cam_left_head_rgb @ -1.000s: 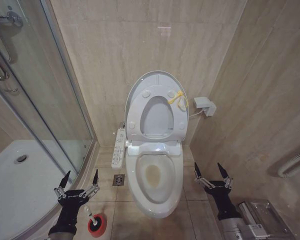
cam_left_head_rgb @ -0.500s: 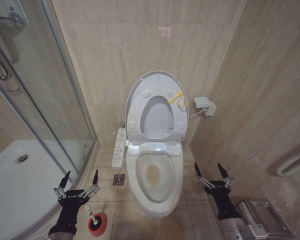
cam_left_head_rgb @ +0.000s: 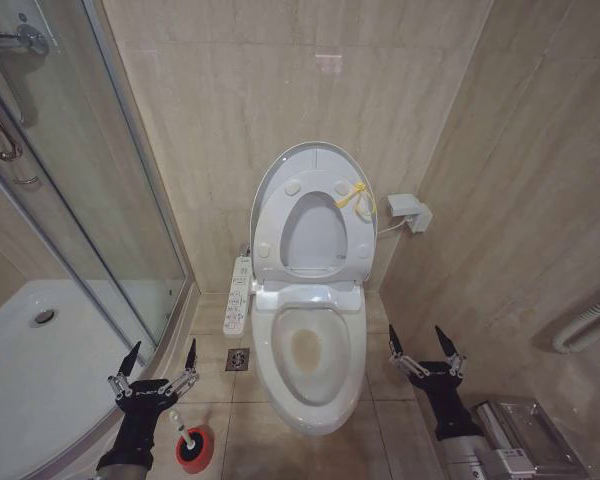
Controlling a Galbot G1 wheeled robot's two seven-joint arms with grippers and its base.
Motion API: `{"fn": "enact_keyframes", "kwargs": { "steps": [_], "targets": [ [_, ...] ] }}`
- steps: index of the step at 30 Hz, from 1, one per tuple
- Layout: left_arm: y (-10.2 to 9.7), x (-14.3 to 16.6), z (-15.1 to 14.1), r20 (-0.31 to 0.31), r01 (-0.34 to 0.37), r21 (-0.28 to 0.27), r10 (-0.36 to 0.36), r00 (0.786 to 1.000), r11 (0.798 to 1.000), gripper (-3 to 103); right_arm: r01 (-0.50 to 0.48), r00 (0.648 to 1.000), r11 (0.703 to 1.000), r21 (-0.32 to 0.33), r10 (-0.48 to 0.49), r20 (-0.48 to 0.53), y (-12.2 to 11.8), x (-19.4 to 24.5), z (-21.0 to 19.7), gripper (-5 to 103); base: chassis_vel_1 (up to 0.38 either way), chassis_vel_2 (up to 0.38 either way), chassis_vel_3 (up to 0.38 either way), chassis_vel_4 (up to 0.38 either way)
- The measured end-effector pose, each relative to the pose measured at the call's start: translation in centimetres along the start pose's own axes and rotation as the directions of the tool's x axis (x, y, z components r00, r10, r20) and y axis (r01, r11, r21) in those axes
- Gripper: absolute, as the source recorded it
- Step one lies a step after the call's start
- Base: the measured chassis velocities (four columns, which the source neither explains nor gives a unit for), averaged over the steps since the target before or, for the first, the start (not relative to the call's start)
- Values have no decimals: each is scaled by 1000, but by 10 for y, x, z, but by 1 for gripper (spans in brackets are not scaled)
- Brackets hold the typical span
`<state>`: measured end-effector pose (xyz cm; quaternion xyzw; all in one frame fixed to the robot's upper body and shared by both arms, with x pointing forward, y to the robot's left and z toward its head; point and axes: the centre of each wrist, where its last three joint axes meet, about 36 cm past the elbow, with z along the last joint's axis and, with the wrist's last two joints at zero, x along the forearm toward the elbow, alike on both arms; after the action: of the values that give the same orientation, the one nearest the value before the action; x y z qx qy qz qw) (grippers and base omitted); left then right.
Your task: Open the toilet lid, clean the toilet bowl with a toilet brush, close the toilet lid, and flush.
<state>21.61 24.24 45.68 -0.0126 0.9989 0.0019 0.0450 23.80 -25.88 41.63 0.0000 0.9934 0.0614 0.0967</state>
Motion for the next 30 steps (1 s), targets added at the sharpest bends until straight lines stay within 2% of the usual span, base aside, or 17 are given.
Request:
{"fn": "enact_keyframes", "kwargs": {
  "steps": [30],
  "targets": [
    [0,0,0,0,0,0,0,1000,1000,100,0,1000,1000,0,0,0,0,0,0,100,0,0,0,0]
  ]
}}
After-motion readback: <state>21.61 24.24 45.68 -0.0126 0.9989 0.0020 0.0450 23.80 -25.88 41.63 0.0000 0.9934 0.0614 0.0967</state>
